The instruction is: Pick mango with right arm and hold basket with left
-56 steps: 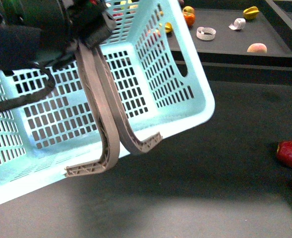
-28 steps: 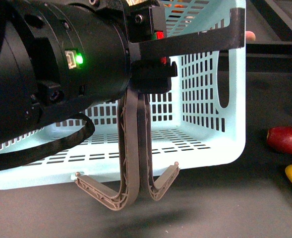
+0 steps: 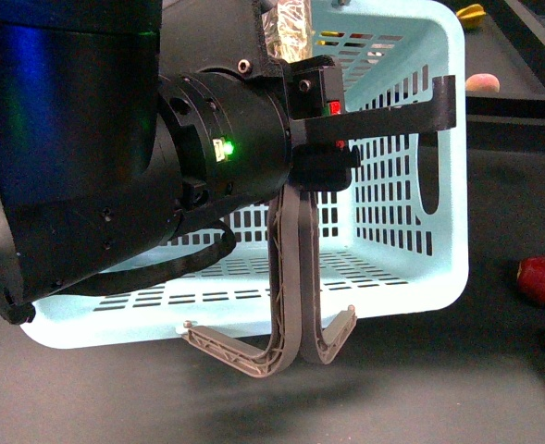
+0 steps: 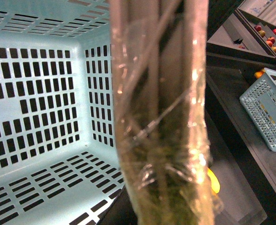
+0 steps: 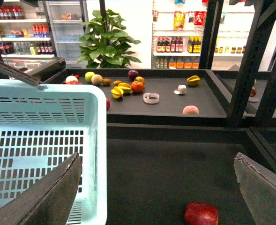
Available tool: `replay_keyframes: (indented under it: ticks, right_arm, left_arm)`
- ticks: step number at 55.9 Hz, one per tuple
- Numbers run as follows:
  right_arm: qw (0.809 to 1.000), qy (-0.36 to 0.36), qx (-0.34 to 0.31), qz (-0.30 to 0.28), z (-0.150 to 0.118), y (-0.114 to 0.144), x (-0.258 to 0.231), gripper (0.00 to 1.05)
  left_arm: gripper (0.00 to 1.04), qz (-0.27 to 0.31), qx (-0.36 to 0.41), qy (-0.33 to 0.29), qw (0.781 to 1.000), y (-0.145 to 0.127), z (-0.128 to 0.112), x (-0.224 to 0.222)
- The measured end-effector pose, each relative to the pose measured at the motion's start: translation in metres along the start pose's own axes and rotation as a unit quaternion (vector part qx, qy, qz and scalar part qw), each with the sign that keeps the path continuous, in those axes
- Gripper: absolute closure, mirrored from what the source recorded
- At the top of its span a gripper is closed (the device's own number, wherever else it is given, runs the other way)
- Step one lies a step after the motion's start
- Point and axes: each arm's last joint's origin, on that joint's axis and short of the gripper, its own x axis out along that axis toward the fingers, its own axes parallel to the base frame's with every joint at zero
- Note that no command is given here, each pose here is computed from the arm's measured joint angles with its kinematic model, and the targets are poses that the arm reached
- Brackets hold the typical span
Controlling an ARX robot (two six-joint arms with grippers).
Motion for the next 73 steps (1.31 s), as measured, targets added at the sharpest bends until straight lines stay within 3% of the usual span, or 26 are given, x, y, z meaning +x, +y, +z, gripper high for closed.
replay_keyframes:
  ticks: [25, 73]
  right_arm:
    - [1.000, 0.000, 0.000, 0.000, 0.000, 0.000, 0.000, 0.08]
    - [1.000, 0.000, 0.000, 0.000, 0.000, 0.000, 0.000, 0.08]
  left_arm:
    - [0.99, 0.000, 0.038, 0.016, 0.999, 0.011, -0.004, 0.008]
    - [0.99, -0.005, 0.014, 0.010, 1.000, 0.006, -0.001, 0.006]
